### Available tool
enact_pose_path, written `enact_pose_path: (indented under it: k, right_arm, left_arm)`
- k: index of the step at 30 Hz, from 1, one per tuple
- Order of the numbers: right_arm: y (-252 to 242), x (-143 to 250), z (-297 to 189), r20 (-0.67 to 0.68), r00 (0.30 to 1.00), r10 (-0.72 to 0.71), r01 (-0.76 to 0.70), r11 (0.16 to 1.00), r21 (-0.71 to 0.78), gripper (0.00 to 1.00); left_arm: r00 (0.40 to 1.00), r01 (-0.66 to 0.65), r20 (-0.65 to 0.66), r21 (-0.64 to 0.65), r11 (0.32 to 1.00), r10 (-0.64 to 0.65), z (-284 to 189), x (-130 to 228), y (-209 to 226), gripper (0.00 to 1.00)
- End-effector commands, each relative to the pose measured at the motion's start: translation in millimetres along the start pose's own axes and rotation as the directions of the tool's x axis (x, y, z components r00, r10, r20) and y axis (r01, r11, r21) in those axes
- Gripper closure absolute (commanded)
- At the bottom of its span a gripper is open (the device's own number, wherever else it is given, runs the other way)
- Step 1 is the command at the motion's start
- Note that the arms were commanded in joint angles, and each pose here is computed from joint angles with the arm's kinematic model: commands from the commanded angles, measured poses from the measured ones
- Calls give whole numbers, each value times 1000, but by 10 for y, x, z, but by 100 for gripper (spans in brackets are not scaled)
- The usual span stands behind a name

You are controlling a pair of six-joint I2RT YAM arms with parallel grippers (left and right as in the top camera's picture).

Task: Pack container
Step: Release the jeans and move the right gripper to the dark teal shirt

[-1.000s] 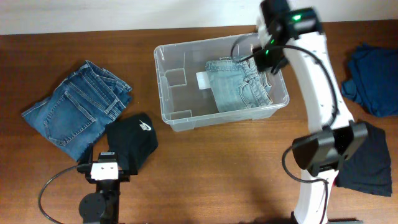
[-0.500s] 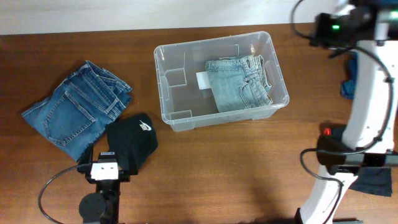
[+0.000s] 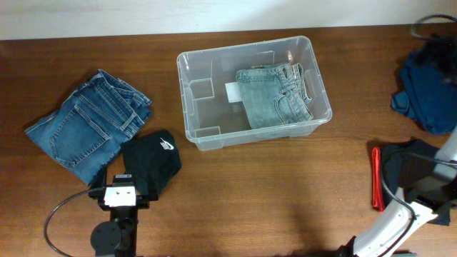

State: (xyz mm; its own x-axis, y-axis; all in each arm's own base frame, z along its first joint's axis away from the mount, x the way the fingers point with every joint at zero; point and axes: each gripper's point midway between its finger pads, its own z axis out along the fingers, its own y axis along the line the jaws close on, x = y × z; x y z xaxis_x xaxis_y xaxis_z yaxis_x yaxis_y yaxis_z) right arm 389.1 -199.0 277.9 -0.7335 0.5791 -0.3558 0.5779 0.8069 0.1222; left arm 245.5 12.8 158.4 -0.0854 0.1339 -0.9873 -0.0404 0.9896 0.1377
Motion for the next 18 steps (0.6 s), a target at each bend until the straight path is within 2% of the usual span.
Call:
enact_pose_path:
  k: [1,8,10,13,14,18]
  right_arm:
    - [-440,-46,4,13,995,94,-95,995,37,2]
    - [-993,-260,266,83,958,276,-281,958,61,1]
    - [-1003,-387,346,127,953,274,-282,958,49,1]
    - [-919,-643,502,214,947,241,-251,968,20,6]
    - [-894,-706,549,235,944,233,-242,970,12,11]
    - [-844,-933,822,314,927,205,-212,977,-11,71]
  left_arm:
    - [1000,-16,0,7,1000,16,2,19,-11,0]
    - [1000,-16,0,7,1000,16,2,19,-11,0]
    - [1000,-16,0,7,1000,16,2,19,-11,0]
    - [1000,-16,0,7,1000,16,2,19,-11,0]
    - [1000,-16,0,7,1000,16,2,19,-11,0]
    - [1000,-16,0,7,1000,16,2,19,-11,0]
